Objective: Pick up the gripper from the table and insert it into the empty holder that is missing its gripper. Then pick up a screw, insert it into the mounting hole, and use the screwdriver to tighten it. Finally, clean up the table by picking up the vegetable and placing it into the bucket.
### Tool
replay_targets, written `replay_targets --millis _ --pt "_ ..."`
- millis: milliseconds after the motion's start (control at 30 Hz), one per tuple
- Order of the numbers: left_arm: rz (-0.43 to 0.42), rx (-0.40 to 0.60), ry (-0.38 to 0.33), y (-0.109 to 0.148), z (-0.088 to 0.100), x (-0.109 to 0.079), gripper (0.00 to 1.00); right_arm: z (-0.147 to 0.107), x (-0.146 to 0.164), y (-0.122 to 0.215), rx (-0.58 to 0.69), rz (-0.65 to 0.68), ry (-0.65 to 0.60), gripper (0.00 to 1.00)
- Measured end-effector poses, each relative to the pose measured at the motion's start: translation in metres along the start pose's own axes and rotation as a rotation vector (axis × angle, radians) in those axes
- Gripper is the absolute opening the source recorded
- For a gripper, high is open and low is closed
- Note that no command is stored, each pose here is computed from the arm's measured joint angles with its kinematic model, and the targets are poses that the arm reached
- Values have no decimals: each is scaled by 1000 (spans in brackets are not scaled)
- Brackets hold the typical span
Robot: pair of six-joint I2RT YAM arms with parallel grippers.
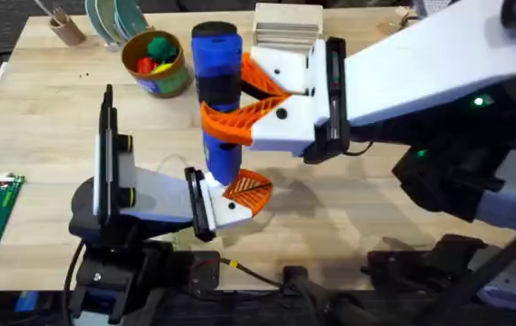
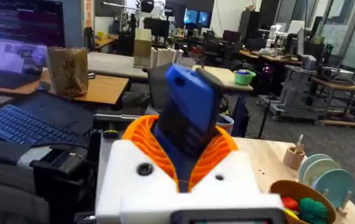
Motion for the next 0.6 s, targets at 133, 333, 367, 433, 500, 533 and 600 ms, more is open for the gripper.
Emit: replay_targets --millis 133,333,367,433,500,533,600 --pt "0 0 -1 0 0 0 6 10 1 1 -58 9 53 64" --pt "0 0 -2 0 0 0 6 41 -7 16 -195 -38 213 64" --pt "0 0 -2 0 0 0 6 42 -9 18 -191 -49 216 64" --pt "0 0 -2 0 0 0 6 37 -17 22 -157 -80 208 63" --pt "0 0 -2 0 0 0 6 29 -28 28 -98 -118 198 63" --pt "0 0 -2 0 0 0 6 23 -35 32 -56 -146 196 63" --pt "0 0 -2 0 0 0 6 12 -50 44 18 -207 206 63"
Point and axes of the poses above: each hand's point on the last joint's axis, 136 mm out from that joint toward the fingers, its own y axis back along the fingers, its own x axis along the line the jaws close on, z = x × y, the point moved 9 cm from there along y, back along the fingers, and after that the axes turned 1 degree about y, right-handed, at the moved point
